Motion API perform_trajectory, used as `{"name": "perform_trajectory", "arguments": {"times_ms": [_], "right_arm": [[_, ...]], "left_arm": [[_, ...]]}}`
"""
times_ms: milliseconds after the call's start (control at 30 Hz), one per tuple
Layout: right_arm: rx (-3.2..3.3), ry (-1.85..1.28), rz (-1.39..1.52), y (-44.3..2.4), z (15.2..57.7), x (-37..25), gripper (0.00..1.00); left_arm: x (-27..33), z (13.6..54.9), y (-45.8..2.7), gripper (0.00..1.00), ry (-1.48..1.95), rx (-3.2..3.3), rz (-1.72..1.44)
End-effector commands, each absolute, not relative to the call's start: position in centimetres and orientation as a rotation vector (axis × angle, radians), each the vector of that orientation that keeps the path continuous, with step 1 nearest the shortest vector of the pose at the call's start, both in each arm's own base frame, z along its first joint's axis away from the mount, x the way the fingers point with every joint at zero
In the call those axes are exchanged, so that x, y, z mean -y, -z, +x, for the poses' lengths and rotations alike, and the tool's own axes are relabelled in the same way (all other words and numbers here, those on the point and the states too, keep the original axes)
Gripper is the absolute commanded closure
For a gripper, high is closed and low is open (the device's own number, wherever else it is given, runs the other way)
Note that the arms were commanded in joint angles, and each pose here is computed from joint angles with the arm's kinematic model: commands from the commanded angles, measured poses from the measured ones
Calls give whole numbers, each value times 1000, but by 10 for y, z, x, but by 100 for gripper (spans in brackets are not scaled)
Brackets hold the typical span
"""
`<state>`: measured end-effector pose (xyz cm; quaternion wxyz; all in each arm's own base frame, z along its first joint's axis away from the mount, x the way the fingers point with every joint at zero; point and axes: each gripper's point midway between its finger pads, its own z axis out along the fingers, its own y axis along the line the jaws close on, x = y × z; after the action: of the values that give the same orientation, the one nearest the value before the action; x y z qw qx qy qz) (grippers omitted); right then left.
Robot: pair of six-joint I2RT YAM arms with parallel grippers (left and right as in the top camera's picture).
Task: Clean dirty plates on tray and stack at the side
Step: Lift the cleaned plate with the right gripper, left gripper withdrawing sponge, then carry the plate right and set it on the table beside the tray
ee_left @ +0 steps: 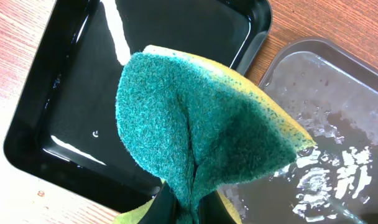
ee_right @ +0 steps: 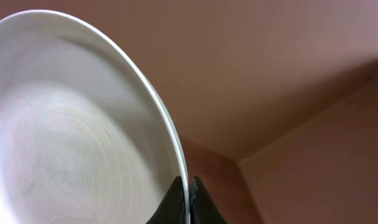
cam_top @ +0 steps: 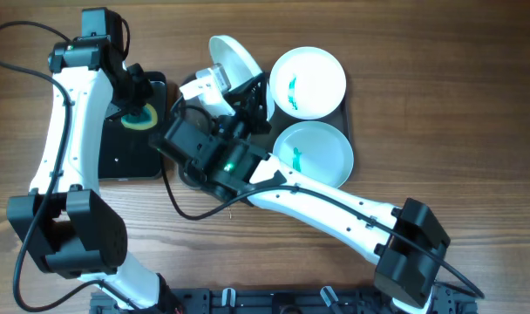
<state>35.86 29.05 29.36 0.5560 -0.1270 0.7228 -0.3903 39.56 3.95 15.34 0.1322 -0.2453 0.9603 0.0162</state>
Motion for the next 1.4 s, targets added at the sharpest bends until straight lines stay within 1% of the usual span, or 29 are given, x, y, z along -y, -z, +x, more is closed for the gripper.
{"name": "perform_trajectory", "arguments": {"times_ms": [0, 100, 200, 267, 300, 367, 433, 500, 567, 667, 733, 867, 900, 1033, 1233, 1367], "right_arm": [[-1676, 1004, -314, -302, 357, -287, 96], [-1719, 943, -376, -291, 361, -294, 96], [-1856, 788, -535, -254, 363, -309, 96], [-2016, 622, -580, -221, 360, -312, 96], [-2150, 490, -588, -197, 357, -313, 96], [-2330, 299, -582, -171, 355, -313, 96], [-2480, 92, -555, -154, 355, -313, 96], [-2583, -104, -539, -147, 358, -312, 96], [-2659, -332, -505, -150, 364, -304, 96], [-2703, -644, -392, -168, 379, -278, 96], [-2698, -748, -276, -183, 394, -245, 96], [-2677, -692, -24, -200, 419, -155, 96], [-2673, -655, 62, -203, 422, -124, 96], [-2673, -527, 337, -204, 420, -27, 96], [-2655, -392, 676, -179, 400, 82, 96], [-2652, -346, 813, -143, 386, 113, 96]], "left_arm": [[-38, 395, -150, 96, -34, -2799, -697], [-38, 396, -150, 96, -33, -2798, -697], [-37, 396, -150, 96, -23, -2798, -695], [-32, 397, -150, 96, 19, -2803, -691], [-26, 397, -150, 96, 66, -2809, -686], [-20, 398, -150, 96, 112, -2816, -676], [-15, 399, -151, 96, 121, -2815, -660], [-8, 401, -151, 96, 125, -2816, -635], [1, 401, -151, 96, 129, -2823, -601], [18, 401, -151, 96, 137, -2834, -544], [29, 402, -152, 96, 144, -2837, -502], [51, 405, -153, 96, 162, -2830, -427], [58, 405, -153, 96, 167, -2829, -405], [71, 408, -155, 96, 174, -2816, -358], [72, 412, -156, 96, 182, -2797, -353], [72, 414, -157, 96, 185, -2790, -351]]}}
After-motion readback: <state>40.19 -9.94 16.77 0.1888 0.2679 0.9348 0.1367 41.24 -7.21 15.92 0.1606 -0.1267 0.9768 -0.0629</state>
